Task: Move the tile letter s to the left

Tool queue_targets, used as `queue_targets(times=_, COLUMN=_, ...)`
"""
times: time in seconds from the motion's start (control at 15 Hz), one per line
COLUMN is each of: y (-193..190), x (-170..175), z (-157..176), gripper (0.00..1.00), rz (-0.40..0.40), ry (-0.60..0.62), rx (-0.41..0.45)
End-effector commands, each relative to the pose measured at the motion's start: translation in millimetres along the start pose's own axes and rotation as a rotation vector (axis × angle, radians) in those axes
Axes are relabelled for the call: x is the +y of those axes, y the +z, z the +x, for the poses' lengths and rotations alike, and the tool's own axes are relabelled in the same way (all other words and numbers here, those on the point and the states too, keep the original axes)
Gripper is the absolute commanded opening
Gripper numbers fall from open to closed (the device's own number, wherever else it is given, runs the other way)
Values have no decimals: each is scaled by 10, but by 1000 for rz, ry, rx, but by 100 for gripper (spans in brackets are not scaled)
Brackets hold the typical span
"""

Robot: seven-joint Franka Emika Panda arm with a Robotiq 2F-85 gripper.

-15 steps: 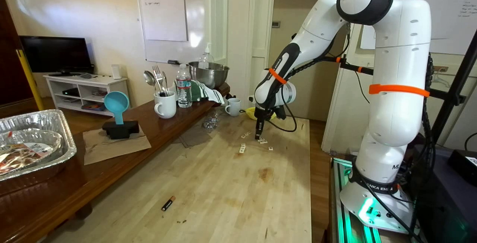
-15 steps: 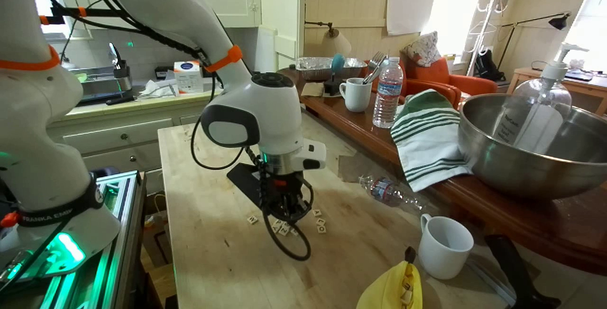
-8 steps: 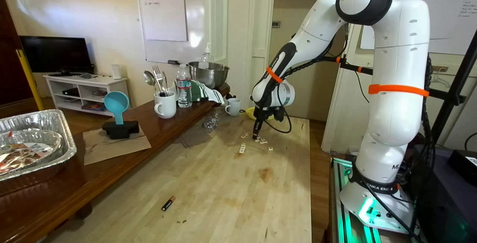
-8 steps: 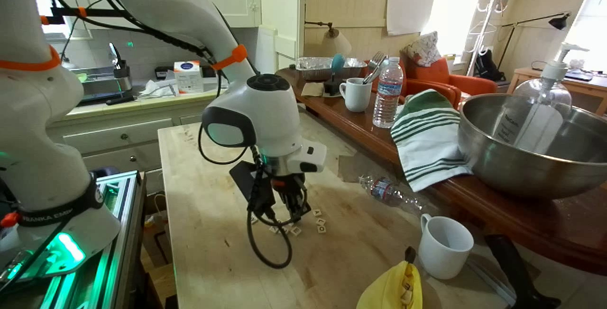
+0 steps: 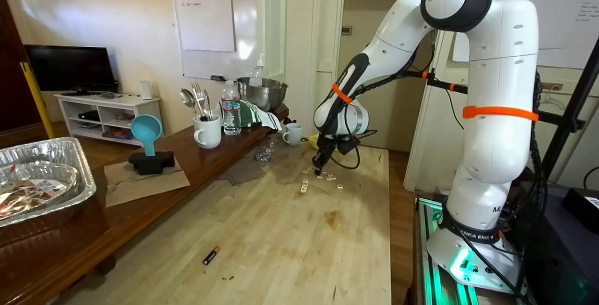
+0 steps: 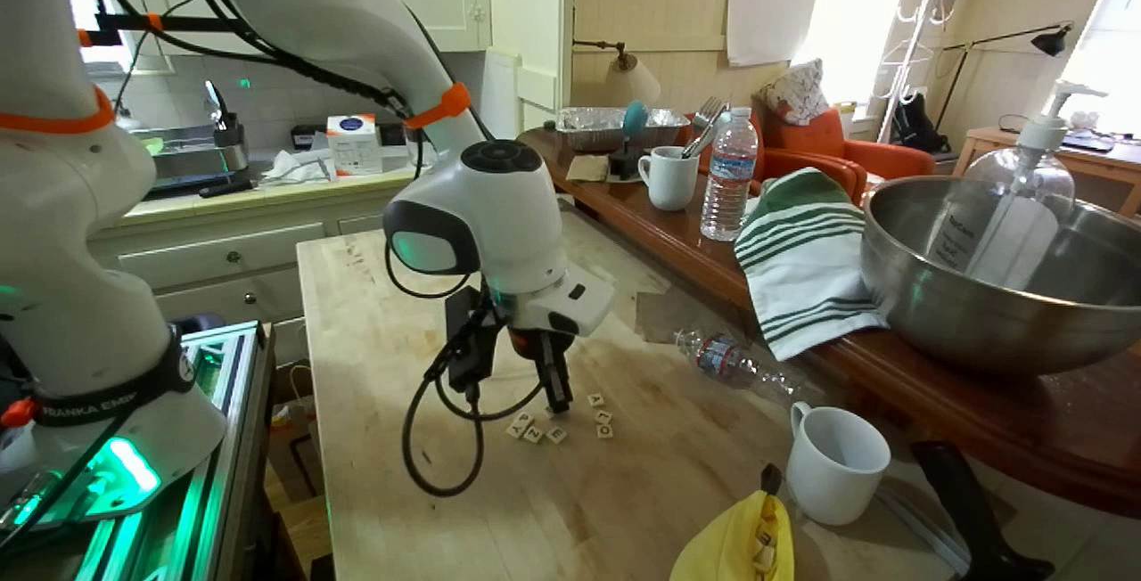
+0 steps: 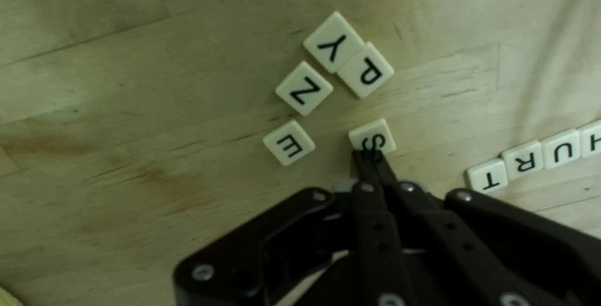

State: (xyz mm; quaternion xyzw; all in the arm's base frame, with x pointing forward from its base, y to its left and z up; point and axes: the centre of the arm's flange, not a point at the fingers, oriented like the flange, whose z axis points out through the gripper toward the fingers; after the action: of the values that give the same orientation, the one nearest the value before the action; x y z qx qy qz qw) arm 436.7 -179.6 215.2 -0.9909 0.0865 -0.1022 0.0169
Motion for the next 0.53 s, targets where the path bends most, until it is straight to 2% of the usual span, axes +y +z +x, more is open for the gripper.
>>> queue_targets(times=0.0, y=124, x=-88, z=43, gripper=0, rz=-22, ry=137, rx=-5)
queue_targets(times=0.27, y=106, x=-103, z=37, gripper=0, rz=-41, ry=270, rx=-13)
queue_targets(times=0.47, y=-53, x=-87, z=47, gripper=0, rz=-30, ry=302, rx=-13)
